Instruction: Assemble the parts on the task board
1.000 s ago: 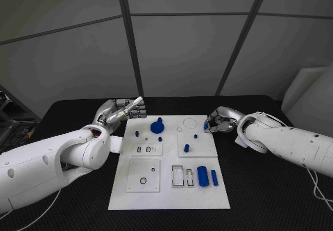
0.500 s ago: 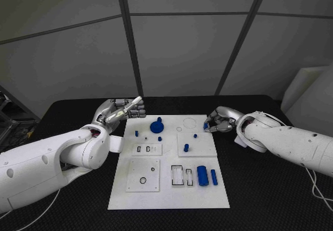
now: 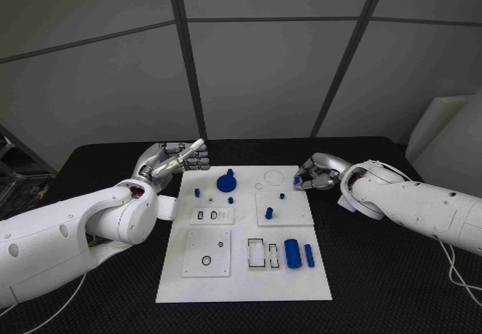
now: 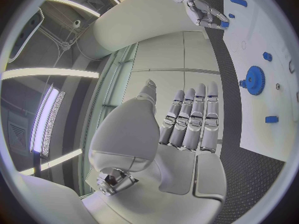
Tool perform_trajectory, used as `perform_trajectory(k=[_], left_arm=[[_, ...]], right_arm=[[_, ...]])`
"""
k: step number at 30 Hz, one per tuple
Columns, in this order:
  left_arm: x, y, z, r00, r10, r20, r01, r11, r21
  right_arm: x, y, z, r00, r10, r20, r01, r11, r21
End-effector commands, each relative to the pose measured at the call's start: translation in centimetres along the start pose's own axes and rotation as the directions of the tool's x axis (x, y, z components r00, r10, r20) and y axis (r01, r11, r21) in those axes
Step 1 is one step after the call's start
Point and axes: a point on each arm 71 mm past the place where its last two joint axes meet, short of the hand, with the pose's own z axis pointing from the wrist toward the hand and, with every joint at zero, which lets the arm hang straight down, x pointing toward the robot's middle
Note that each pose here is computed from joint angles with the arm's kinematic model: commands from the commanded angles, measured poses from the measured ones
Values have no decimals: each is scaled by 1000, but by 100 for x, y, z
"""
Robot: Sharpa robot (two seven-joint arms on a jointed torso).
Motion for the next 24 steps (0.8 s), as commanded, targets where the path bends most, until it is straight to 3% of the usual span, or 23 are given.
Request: perform_trajectory(k=[1, 12, 17, 24], left_arm=[[10, -14, 3, 1000, 1, -10, -1, 1000, 9], [-10, -7, 3, 1000, 3, -8, -2, 1000, 4], [-21, -5, 2, 1000, 4, -6, -4, 1000, 3], [-26, -2, 2, 1000, 4, -5, -4, 1000, -2]], right_arm=[[-32, 20, 6, 999, -2, 41, 3, 1000, -7], [-72, 167, -44, 988, 63, 138, -57, 997, -50], [-57, 305, -87, 986, 92, 141, -84, 995, -60], [36, 764, -95, 986, 113, 120, -101, 990, -97]])
